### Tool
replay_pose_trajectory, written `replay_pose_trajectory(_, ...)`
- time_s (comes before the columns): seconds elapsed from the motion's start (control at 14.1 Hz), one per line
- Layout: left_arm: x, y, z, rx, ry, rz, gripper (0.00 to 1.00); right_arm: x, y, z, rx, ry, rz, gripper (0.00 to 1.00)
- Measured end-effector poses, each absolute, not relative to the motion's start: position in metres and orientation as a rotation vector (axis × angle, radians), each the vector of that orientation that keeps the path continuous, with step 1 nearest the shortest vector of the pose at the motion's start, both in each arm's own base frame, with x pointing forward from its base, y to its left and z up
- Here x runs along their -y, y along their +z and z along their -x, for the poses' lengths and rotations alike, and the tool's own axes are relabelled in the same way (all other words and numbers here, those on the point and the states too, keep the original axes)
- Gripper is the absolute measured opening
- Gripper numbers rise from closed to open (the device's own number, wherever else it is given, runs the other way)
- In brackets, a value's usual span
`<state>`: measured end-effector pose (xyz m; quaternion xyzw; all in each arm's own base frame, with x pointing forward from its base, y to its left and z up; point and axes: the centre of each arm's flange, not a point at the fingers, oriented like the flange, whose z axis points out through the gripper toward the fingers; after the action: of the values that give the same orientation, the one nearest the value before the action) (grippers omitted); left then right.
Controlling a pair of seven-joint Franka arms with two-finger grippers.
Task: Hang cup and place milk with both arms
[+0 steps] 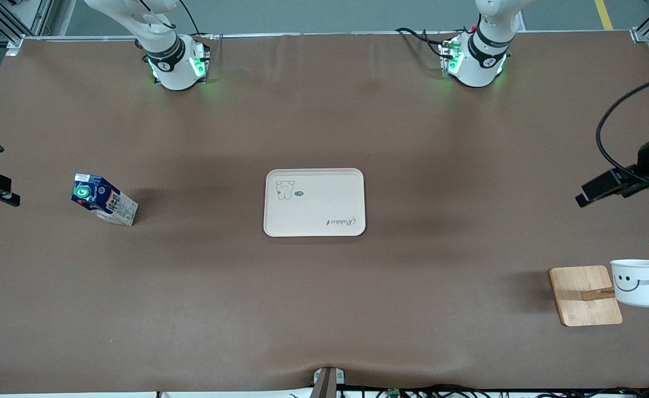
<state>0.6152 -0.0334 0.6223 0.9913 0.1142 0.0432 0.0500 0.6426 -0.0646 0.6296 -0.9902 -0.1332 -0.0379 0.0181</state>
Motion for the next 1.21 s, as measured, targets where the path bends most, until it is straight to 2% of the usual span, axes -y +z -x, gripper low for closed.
replay_pose_trajectory(0.14,0.044,0.635,-0.601,-0.335,0.116,-3.041,1.00,0.044,0.652,-0.621,0.462,-0.055,3.056,1.00)
replay_pose_trajectory(0.36,0.045,0.642,-0.592,-0.330,0.097,-3.058,1.00,0.030,0.686,-0.571,0.502,0.085,3.020,1.00)
replay_pose_trajectory(0.57,0.041,0.644,-0.584,-0.301,0.045,-3.080,1.00,0.035,0.681,-0.536,0.486,0.105,3.021,1.00)
replay_pose_trajectory(0.85,0.040,0.655,-0.574,-0.305,0.052,-3.100,1.00,0.035,0.655,-0.514,0.284,0.176,3.099,1.00)
replay_pose_trajectory(1.21,0.043,0.663,-0.543,-0.297,0.030,-3.175,1.00,0.047,0.657,-0.512,0.176,0.171,3.116,1.00)
